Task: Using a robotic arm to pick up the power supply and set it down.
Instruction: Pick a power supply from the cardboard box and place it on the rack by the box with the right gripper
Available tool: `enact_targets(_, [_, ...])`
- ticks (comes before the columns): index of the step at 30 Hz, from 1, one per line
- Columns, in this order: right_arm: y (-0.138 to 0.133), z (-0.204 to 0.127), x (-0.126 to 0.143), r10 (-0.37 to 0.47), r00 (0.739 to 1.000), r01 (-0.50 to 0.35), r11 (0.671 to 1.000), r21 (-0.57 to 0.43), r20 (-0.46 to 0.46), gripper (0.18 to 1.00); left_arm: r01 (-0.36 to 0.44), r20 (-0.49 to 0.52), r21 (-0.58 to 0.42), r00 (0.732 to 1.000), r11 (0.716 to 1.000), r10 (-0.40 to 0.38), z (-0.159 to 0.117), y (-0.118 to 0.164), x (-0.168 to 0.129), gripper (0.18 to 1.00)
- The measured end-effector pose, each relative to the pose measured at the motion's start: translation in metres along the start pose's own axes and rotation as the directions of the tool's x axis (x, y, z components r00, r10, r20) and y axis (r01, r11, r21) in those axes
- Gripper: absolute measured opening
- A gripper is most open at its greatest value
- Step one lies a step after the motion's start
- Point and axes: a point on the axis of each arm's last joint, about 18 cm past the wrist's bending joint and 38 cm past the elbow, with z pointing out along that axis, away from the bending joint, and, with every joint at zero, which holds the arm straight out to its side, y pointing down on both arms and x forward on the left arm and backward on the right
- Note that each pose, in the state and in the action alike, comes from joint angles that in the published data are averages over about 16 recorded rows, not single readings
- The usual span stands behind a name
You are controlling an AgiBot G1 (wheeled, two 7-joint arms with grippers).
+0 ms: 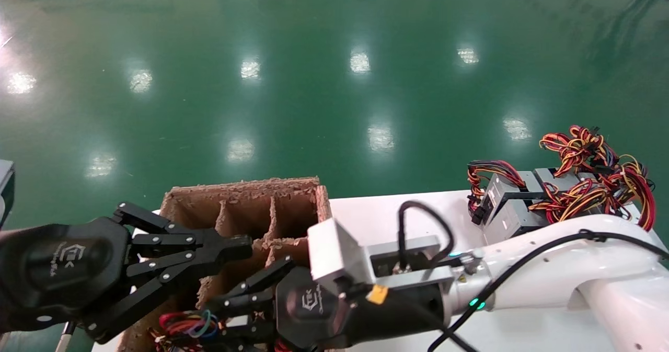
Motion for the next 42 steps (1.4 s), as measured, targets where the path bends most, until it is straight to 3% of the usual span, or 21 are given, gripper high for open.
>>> enact_targets(13, [-0.06, -0.018, -0.015, -0.049, 0.998, 0.044, 0.989, 0.141, 0.027, 0.233, 0.0, 0.0, 0.0, 1.0, 1.0, 0.0, 0.0, 0.0, 0.0, 0.191])
enact_targets(26, [-0.13, -0.055, -0.027, -0.025, 1.0, 0.021, 0.954, 0.3, 0.012, 0.23, 0.0, 0.0, 0.0, 1.0, 1.0, 0.0, 0.0, 0.0, 0.0, 0.191])
enact_targets(36, [-0.154, -0.099, -0.034, 0.014, 0.995, 0.019, 0.945, 0.325, -0.097, 0.229, 0.0, 0.0, 0.0, 1.0, 1.0, 0.0, 0.0, 0.0, 0.0, 0.191])
enact_targets(42, [-0.153, -0.136, -0.038, 0.054, 0.973, 0.02, 0.949, 0.313, -0.224, 0.228, 0.0, 0.0, 0.0, 1.0, 1.0, 0.0, 0.0, 0.0, 0.0, 0.191])
